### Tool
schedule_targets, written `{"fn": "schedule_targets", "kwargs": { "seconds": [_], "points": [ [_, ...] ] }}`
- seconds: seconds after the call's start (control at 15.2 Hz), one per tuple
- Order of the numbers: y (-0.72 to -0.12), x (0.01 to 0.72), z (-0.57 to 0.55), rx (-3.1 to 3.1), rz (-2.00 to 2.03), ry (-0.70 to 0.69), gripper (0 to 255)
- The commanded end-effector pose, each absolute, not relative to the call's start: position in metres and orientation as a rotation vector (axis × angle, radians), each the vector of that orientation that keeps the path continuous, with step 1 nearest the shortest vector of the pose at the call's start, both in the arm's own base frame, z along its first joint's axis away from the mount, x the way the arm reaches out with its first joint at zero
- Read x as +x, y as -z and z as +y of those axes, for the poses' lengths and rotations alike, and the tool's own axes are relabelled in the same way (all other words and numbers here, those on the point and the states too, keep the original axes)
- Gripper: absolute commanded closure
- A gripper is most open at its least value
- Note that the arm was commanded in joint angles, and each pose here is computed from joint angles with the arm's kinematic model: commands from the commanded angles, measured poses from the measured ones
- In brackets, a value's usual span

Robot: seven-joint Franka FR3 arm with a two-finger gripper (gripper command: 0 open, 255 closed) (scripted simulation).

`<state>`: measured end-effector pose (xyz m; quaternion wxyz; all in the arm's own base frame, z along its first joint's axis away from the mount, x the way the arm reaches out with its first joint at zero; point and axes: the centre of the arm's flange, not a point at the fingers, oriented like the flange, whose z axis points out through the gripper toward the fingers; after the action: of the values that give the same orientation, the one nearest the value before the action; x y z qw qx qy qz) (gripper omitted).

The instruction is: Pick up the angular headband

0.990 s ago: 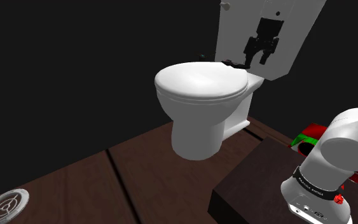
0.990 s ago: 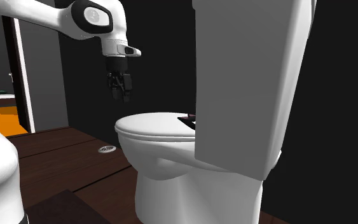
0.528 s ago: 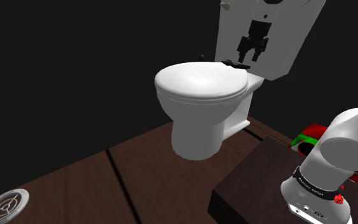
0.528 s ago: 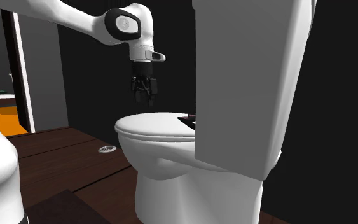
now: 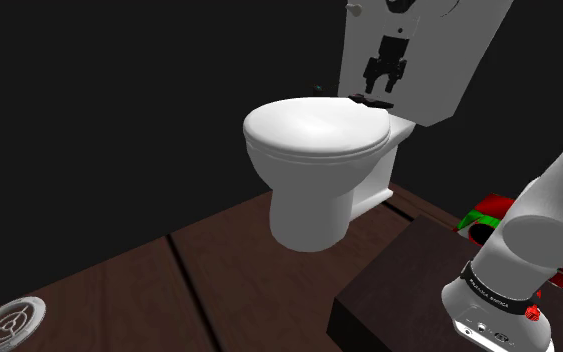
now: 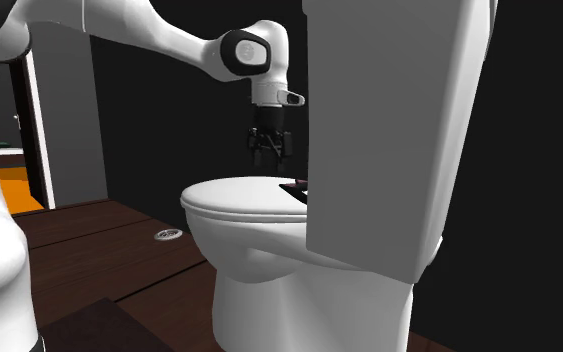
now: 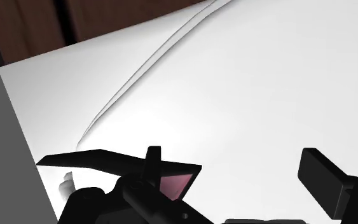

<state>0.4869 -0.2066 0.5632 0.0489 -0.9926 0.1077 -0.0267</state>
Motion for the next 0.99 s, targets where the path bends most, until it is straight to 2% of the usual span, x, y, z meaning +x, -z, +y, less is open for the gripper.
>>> {"fn": "schedule_targets", "kwargs": {
  "seconds": [0.0,0.26,0.86,0.92],
  "points": [
    [-0.559,0.506,-0.225,-3.021,0.329,0.077,0],
    [-0.551,0.538,-0.258,-3.013,0.333,0.068,0],
    [-0.511,0.538,-0.258,-3.013,0.333,0.068,0],
    [-0.510,0.538,-0.257,-3.013,0.333,0.068,255]
  ]
}}
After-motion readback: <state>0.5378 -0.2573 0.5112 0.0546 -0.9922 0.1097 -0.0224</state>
